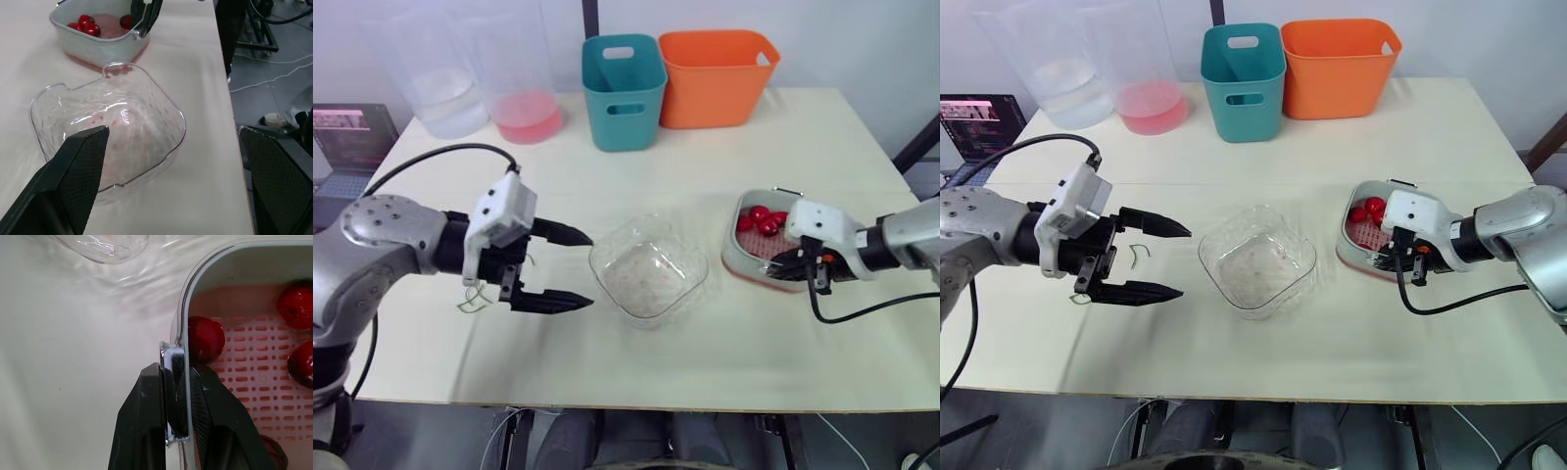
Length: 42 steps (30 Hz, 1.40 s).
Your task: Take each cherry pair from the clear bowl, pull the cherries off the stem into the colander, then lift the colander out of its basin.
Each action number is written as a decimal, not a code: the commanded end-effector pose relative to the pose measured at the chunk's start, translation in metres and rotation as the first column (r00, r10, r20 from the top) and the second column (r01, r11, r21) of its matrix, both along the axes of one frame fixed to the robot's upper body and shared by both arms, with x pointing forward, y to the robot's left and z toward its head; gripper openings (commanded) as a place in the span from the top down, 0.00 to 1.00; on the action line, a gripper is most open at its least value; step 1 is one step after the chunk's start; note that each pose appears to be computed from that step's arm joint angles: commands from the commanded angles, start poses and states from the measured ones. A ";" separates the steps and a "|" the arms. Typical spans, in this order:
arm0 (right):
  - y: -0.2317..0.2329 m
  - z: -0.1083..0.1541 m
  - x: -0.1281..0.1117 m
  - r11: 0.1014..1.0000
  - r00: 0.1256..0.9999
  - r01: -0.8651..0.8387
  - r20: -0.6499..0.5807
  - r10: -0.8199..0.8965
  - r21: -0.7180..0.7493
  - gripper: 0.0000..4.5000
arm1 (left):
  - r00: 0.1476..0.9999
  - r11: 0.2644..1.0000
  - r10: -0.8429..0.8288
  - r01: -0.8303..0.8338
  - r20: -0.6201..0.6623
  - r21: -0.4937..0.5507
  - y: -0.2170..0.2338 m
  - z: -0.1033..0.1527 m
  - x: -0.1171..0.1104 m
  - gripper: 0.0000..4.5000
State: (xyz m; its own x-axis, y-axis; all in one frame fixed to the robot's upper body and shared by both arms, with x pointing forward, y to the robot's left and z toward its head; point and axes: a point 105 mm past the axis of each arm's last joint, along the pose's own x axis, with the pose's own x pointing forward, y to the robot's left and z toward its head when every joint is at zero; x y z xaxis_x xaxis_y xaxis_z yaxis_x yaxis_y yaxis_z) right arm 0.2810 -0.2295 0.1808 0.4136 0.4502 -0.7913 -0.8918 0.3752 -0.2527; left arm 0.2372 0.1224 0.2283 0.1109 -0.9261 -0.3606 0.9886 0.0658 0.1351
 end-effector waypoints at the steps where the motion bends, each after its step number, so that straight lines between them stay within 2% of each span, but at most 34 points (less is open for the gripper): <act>1: -0.001 0.038 0.001 1.000 0.992 -0.001 0.125 0.002 -0.010 0.95 | 0.999 1.000 0.027 -0.027 0.030 -0.008 0.007 0.005 0.006 0.00; 9: -0.003 0.058 -0.006 1.000 0.988 0.002 0.157 -0.001 -0.010 0.95 | 0.993 0.996 0.086 -0.084 0.075 -0.037 0.014 0.009 0.025 0.00; 19: 0.003 0.069 -0.010 0.999 0.980 -0.041 0.196 0.045 -0.024 0.95 | 0.985 0.994 0.104 -0.098 0.134 -0.053 0.010 0.015 0.036 0.00; 23: 0.001 0.075 -0.008 0.999 0.974 -0.039 0.221 0.045 -0.035 0.95 | 0.987 0.990 0.105 -0.092 0.122 -0.105 0.006 0.023 0.036 0.00; 42: -0.001 0.073 -0.008 0.998 0.975 -0.044 0.216 0.051 -0.039 0.95 | 0.978 0.984 0.137 -0.116 0.154 -0.137 0.005 0.032 0.043 0.00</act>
State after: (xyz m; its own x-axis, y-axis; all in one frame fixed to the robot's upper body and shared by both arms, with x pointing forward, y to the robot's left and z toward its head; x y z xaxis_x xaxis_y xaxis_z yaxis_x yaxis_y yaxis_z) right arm 0.2745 -0.2290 0.2370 0.5116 0.4620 -0.7244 -0.8568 0.3373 -0.3900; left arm 0.2805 0.1257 0.2460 0.2537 -0.9358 -0.2447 0.9554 0.2030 0.2143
